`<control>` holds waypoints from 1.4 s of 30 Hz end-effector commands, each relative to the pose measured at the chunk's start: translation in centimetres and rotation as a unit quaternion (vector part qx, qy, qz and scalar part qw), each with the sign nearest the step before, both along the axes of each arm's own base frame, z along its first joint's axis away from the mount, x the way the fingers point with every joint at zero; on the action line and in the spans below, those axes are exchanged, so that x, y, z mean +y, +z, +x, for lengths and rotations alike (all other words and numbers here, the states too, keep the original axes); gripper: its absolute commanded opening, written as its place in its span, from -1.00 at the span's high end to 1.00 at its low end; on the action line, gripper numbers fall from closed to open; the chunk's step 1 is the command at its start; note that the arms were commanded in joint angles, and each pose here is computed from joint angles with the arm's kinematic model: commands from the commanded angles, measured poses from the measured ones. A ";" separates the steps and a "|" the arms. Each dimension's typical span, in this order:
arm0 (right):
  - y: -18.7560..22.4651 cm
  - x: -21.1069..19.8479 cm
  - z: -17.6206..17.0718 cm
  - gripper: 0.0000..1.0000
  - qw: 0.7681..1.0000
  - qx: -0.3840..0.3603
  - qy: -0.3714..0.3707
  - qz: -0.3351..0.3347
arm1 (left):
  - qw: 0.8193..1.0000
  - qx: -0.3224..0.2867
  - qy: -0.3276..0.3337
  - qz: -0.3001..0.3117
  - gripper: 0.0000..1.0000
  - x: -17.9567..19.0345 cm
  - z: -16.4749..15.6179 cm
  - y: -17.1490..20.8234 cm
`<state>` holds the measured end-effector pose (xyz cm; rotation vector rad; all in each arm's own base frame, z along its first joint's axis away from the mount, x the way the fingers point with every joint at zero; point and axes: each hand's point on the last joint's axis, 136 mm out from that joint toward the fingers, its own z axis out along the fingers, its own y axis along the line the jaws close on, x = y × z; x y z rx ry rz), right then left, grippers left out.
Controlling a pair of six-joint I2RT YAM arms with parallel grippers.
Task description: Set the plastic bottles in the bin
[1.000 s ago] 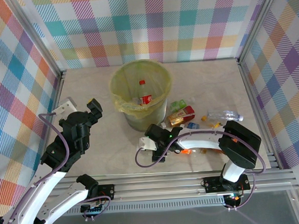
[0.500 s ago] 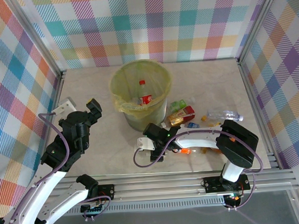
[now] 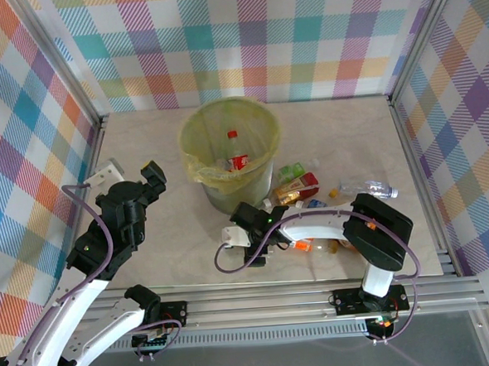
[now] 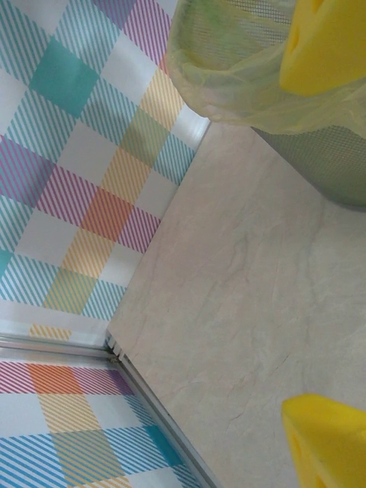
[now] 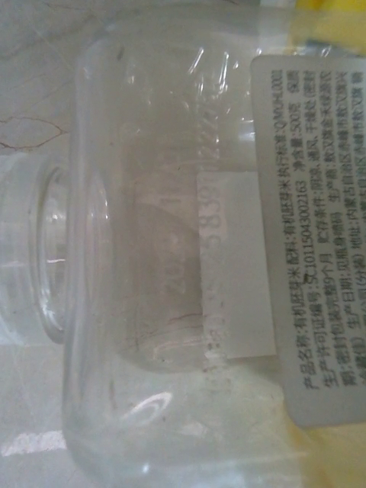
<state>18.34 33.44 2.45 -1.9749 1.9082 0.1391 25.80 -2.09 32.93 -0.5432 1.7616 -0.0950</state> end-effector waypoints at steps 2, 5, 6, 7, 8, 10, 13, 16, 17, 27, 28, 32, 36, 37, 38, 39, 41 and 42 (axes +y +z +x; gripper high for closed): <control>-0.2 0.5 -0.2 -0.87 1.000 0.002 0.011 -0.003 | 1.000 0.007 0.007 0.006 -1.00 0.5 0.0 -0.5; 0.7 0.6 -0.2 -0.77 1.000 -0.002 0.011 0.005 | 1.000 0.007 0.007 0.006 -1.00 0.5 0.0 -0.5; 0.9 0.6 -0.2 -0.76 1.000 -0.004 0.012 0.008 | 1.000 0.007 0.007 0.005 -1.00 0.5 0.0 -0.5; 1.2 0.7 -0.2 -0.75 1.000 -0.008 0.012 0.011 | 1.000 0.007 0.007 0.005 -1.00 0.5 0.0 -0.5; 1.6 0.7 -0.3 -0.74 1.000 -0.013 0.013 0.014 | 1.000 0.007 0.007 0.005 -1.00 0.5 0.0 -0.5; 2.3 0.8 -0.3 -0.73 0.999 -0.022 0.014 0.020 | 1.000 0.007 0.005 0.003 -1.00 0.5 0.0 -0.5; 3.6 0.9 -0.7 -0.69 0.999 -0.032 0.018 0.031 | 1.000 0.008 0.006 0.003 -1.00 0.5 0.0 -0.6; 5.0 1.0 -1.3 -0.67 0.998 -0.044 0.023 0.044 | 1.000 0.007 0.007 0.002 -1.00 0.5 0.0 -0.5; 5.5 1.0 -1.6 -0.67 0.997 -0.047 0.024 0.049 | 1.000 0.007 0.006 0.002 -1.00 0.5 0.0 -0.5; 11.6 -0.5 -3.8 -0.60 0.990 -0.060 0.002 0.125 | 1.000 0.004 0.009 0.001 -1.00 0.8 -0.3 -0.2; 12.3 -0.7 -3.9 -0.60 0.989 -0.061 -0.002 0.136 | 1.000 0.003 0.010 0.001 -1.00 0.8 -0.3 -0.2; 15.1 -1.7 -4.7 -0.56 0.981 -0.062 -0.015 0.184 | 1.000 0.001 0.010 0.000 -1.00 0.9 -0.3 -0.1; 17.2 -2.9 -4.7 -0.54 0.973 -0.078 -0.031 0.216 | 1.000 0.000 0.009 -0.001 -1.00 0.8 -0.3 0.1; 17.5 -3.1 -4.5 -0.54 0.972 -0.082 -0.037 0.218 | 1.000 0.001 0.008 0.000 -1.00 0.7 -0.2 0.0; 17.7 -3.3 -4.3 -0.54 0.971 -0.089 -0.043 0.218 | 1.000 0.001 0.008 0.000 -1.00 0.7 -0.2 0.1; 17.9 -3.5 -4.0 -0.53 0.970 -0.096 -0.051 0.217 | 1.000 0.000 0.009 0.000 -1.00 0.8 -0.2 0.1; 18.1 -3.8 -3.4 -0.51 0.969 -0.109 -0.065 0.213 | 1.000 0.000 0.009 -0.001 -1.00 0.7 -0.2 0.2; 18.2 -3.9 -3.1 -0.51 0.968 -0.117 -0.071 0.212 | 1.000 0.001 0.008 0.000 -1.00 0.7 -0.2 0.2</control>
